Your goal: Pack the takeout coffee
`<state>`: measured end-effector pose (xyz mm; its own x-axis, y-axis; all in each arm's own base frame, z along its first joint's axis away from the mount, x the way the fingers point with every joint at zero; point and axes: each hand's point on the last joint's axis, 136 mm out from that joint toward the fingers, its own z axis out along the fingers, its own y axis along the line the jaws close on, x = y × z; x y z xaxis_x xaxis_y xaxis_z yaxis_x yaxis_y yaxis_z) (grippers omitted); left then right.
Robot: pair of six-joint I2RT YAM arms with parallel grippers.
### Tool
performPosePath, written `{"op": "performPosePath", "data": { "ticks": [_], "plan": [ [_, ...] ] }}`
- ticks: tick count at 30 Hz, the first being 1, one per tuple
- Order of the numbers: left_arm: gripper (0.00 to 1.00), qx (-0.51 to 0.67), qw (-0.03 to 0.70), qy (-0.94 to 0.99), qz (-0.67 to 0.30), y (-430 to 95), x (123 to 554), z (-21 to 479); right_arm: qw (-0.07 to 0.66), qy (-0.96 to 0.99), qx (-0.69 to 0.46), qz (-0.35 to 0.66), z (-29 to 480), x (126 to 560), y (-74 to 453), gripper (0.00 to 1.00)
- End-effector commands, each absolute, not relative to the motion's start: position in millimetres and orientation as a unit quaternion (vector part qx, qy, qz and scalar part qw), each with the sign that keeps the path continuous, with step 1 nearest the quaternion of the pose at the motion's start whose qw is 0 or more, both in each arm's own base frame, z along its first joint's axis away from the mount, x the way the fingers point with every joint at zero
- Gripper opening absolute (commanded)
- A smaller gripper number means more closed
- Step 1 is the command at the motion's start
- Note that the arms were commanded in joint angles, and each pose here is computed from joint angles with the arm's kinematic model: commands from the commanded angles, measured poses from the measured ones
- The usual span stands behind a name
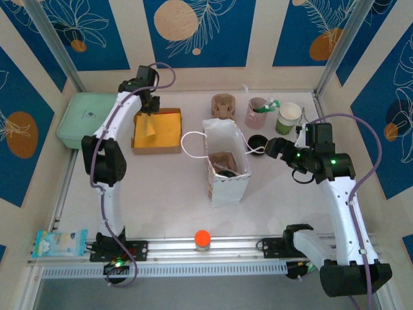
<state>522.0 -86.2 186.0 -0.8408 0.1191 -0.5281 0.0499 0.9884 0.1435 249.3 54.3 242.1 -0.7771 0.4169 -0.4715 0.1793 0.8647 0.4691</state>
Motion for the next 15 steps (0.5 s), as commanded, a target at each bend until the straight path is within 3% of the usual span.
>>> {"op": "performPosePath", "data": {
  "ticks": [1,15],
  "plan": [
    [0.08,0.059,0.288,0.955,0.041,-93.5,511.9,210.2,0.292,0.918,0.162,0.214,244.4,243.6,56.8,0.93],
    [0.07,0.078,0.377,0.917,-0.101,-132.5,493.0,303.5,0.297,0.917,0.161,0.213,249.0,240.9,56.1,0.93]
  ]
}}
